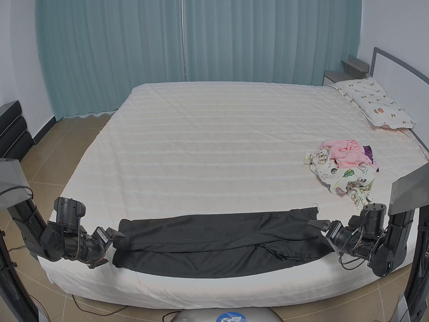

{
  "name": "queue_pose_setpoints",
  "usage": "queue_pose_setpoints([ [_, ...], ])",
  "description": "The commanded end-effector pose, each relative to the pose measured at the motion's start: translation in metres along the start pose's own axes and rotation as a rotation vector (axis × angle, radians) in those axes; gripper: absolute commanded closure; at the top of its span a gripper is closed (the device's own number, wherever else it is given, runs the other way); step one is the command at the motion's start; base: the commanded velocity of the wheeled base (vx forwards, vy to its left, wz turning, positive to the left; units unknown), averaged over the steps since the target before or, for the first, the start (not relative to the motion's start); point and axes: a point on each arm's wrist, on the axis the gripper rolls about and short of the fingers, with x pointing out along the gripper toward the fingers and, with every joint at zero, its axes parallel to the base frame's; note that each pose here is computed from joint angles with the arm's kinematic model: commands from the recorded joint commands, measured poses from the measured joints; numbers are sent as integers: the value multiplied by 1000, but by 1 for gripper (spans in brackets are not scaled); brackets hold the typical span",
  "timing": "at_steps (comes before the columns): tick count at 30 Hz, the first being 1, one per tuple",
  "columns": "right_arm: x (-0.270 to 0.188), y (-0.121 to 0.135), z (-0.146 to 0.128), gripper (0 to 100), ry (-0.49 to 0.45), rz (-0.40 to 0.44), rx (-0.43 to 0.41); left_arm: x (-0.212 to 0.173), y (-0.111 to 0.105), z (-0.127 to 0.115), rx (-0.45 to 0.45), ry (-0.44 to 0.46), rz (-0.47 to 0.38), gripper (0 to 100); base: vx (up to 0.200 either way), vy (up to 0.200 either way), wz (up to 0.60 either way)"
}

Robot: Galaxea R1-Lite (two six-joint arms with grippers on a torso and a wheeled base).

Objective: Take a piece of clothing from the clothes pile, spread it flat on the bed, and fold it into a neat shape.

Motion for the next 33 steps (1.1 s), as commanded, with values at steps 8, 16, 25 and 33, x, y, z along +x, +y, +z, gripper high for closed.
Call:
queue_pose_setpoints([
  [8, 1, -5, -3, 0, 7, -15, 6, 38, -48, -9, 37, -81, -6, 0, 0, 0, 0],
  [16, 10, -15, -7, 0, -17, -61, 5, 30, -48, -23, 42, -48, 75, 0, 0, 0, 0],
  [25, 9, -12, -8, 0, -18, -56, 3, 44, -53, -23, -12, -49, 75, 0, 0, 0, 0],
  [33, 7, -9, -6, 0, -27, -43, 3, 45, -51, -22, -25, -49, 79, 0, 0, 0, 0],
])
